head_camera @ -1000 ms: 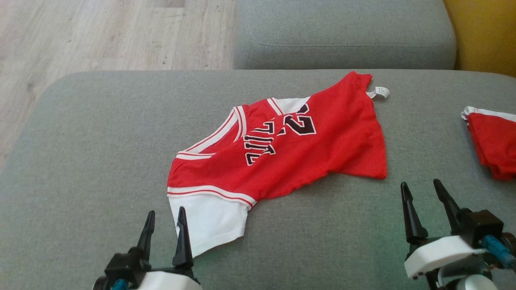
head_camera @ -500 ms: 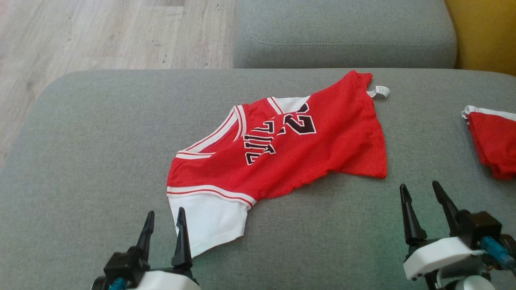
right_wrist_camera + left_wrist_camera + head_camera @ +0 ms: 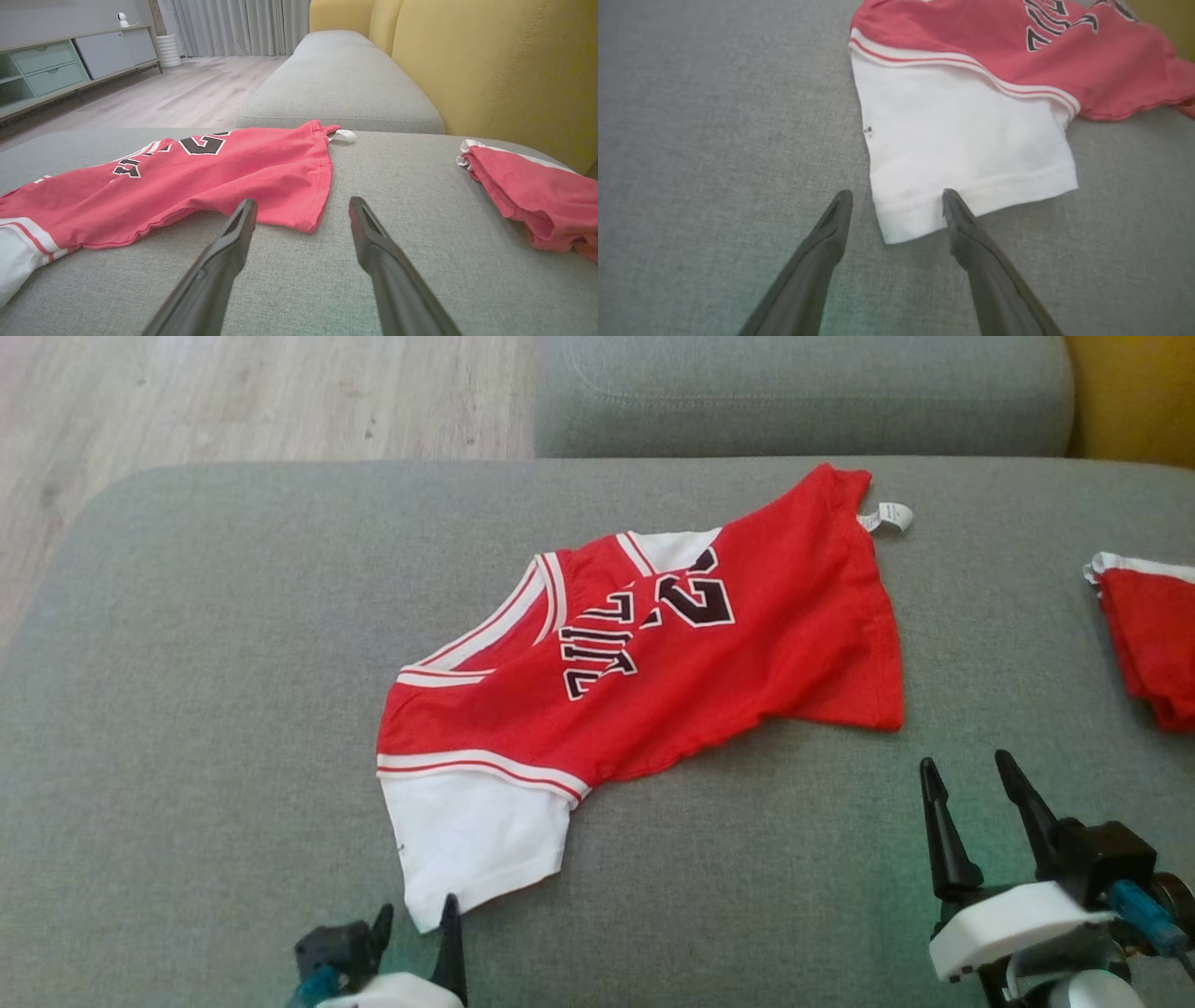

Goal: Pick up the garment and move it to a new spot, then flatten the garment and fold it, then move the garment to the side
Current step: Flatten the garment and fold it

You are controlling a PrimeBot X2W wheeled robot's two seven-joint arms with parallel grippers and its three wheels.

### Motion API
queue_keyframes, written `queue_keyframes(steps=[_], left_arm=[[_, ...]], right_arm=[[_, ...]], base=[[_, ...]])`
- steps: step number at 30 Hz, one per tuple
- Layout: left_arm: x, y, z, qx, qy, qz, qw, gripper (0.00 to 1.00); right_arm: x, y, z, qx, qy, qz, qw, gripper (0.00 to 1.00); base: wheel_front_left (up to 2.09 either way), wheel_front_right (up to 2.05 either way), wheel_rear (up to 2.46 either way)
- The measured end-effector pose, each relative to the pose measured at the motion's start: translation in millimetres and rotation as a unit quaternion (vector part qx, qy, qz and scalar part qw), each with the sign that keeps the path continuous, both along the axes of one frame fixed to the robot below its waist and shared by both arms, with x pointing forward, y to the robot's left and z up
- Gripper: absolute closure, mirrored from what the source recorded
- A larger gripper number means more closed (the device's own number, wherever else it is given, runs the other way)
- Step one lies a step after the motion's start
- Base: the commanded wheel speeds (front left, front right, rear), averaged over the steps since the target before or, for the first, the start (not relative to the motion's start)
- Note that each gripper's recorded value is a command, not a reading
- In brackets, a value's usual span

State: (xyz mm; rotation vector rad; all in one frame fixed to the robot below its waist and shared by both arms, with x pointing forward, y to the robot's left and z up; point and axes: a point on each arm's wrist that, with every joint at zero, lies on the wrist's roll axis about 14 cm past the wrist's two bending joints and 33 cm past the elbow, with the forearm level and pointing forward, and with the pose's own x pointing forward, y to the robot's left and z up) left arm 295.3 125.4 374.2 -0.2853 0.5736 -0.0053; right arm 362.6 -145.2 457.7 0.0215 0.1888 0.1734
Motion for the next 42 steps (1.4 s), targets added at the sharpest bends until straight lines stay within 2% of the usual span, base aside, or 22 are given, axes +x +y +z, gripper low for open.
queue_keyframes(steps=[7,8,9,11,23,28,33,34,35,36,37,38,39,42], left_arm=[[4,-7,-12,-0.003,0.03,-0.011,0.999,0.01],[5,-8,-12,-0.003,0.03,-0.012,0.999,0.23],[6,-9,-12,-0.004,0.03,-0.016,0.999,0.63],[8,-13,-11,-0.01,0.027,-0.024,0.999,1.0],[20,-5,8,-0.017,-0.029,0.005,0.999,1.0],[27,4,18,-0.013,-0.049,0.021,0.998,1.0],[28,9,22,-0.014,-0.056,0.032,0.998,1.0],[28,10,23,-0.013,-0.057,0.032,0.998,1.0],[28,9,23,-0.012,-0.058,0.031,0.998,1.0],[28,9,24,-0.011,-0.06,0.031,0.998,1.0],[29,9,25,-0.011,-0.063,0.031,0.997,1.0],[29,9,26,-0.011,-0.065,0.029,0.997,1.0],[30,9,27,-0.01,-0.068,0.028,0.997,1.0],[34,9,34,-0.008,-0.084,0.027,0.996,1.0]], right_arm=[[8,-4,-2,-0.005,0.002,-0.006,1.0,0.0],[8,-5,-3,-0.005,0.004,-0.006,1.0,0.0],[9,-5,-5,-0.006,0.006,-0.007,1.0,0.0],[10,-5,-8,-0.008,0.011,-0.007,1.0,0.0],[53,-14,-35,-0.018,0.065,-0.026,0.997,0.0],[66,-3,-63,-0.019,0.119,-0.016,0.993,0.0],[62,11,-94,-0.025,0.183,0.003,0.983,0.0],[63,13,-95,-0.02,0.186,0.004,0.982,0.18],[64,14,-95,-0.013,0.188,0.004,0.982,0.46],[65,16,-95,-0.007,0.19,0.005,0.982,0.65],[67,19,-95,-0.002,0.191,0.006,0.982,0.76],[68,20,-94,0.005,0.192,0.006,0.981,0.8],[69,22,-94,0.009,0.193,0.007,0.981,1.0],[69,23,-91,0.014,0.186,0.006,0.983,1.0]], base=[[0.0,0.0,0.0],[0.0,0.0,0.0],[0.0,0.0,0.0],[0.0,0.0,0.0],[0.0,0.0,0.0],[0.0,0.0,0.0],[0.0,0.0,0.0],[0.0,0.0,0.0],[0.0,0.0,0.0],[0.0,0.0,0.0],[0.0,0.0,0.0],[0.0,0.0,0.0],[0.0,0.0,0.0],[0.0,0.0,0.0]])
